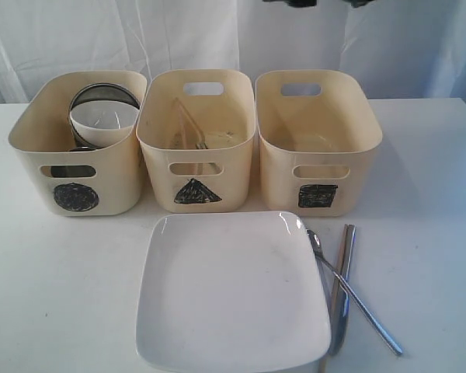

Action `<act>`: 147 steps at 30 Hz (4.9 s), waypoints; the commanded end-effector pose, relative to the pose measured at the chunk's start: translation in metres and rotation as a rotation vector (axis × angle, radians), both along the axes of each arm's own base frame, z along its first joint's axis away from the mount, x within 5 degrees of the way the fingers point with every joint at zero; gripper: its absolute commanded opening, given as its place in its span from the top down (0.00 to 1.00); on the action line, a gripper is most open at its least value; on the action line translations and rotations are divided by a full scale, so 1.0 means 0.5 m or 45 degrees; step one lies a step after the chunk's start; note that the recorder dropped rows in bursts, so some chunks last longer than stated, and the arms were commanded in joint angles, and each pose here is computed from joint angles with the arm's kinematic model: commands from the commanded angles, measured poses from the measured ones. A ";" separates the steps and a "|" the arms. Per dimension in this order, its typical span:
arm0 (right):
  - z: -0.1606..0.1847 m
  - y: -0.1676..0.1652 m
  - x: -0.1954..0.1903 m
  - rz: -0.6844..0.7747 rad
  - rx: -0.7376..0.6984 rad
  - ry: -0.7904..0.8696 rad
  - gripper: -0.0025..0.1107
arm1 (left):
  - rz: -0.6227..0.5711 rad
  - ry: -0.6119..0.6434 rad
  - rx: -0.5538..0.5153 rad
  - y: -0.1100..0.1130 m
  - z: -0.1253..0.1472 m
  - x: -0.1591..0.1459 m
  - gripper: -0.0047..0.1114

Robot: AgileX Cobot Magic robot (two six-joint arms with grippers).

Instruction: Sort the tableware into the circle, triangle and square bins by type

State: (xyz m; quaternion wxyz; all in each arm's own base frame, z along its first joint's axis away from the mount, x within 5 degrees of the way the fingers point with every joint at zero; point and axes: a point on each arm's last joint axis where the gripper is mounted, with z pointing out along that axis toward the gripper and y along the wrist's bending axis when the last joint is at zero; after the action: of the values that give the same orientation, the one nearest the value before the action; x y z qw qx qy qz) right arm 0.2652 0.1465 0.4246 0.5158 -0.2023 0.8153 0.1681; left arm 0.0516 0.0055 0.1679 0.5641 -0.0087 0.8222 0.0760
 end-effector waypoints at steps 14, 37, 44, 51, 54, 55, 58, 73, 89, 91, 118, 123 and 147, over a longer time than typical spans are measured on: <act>0.049 -0.170 -0.328 0.036 -0.005 -0.073 0.47 | -0.007 -0.005 -0.016 -0.001 -0.002 0.000 0.96; -0.203 -0.175 -0.371 0.179 -0.244 0.291 0.47 | -0.007 -0.005 -0.016 -0.001 -0.002 0.000 0.96; -0.292 -0.181 -0.362 0.152 -0.367 0.360 0.47 | -0.007 -0.005 -0.016 -0.001 -0.002 0.000 0.96; -0.339 -0.175 -0.348 0.127 -0.318 0.261 0.47 | -0.007 -0.005 -0.016 -0.001 -0.002 0.000 0.96; -0.365 -0.175 -0.345 0.117 -0.300 0.228 0.47 | -0.007 -0.005 -0.016 -0.001 -0.002 0.000 0.96; -0.374 -0.175 -0.345 0.115 -0.297 0.221 0.47 | -0.007 -0.005 -0.016 -0.001 -0.002 0.000 0.96; -0.392 -0.176 -0.345 0.109 -0.290 0.208 0.47 | -0.007 -0.005 -0.016 -0.001 -0.002 0.000 0.96; -0.423 -0.175 -0.341 0.118 -0.288 0.093 0.47 | -0.007 -0.005 -0.016 -0.001 -0.002 0.000 0.96; -0.466 -0.145 -0.285 0.164 -0.410 0.106 0.47 | -0.007 -0.005 -0.016 -0.001 -0.002 0.000 0.96; -0.475 -0.140 -0.275 0.163 -0.418 0.118 0.47 | -0.007 -0.005 -0.016 -0.001 -0.002 0.000 0.96; -0.565 -0.114 -0.199 0.027 -0.404 0.214 0.47 | -0.007 -0.005 -0.016 -0.001 -0.002 0.000 0.96; -0.569 -0.125 -0.182 -0.027 -0.471 0.174 0.51 | -0.007 -0.005 -0.016 -0.001 -0.002 0.000 0.96; -0.622 -0.095 -0.128 0.015 -0.561 0.311 0.60 | -0.007 -0.005 -0.016 -0.001 -0.002 0.000 0.96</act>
State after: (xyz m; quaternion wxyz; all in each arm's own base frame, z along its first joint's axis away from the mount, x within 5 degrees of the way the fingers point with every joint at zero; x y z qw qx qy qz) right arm 0.1972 0.0992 0.1142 0.3541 -0.2899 0.8890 0.0167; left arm 0.0516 0.0055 0.1679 0.5641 -0.0087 0.8222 0.0760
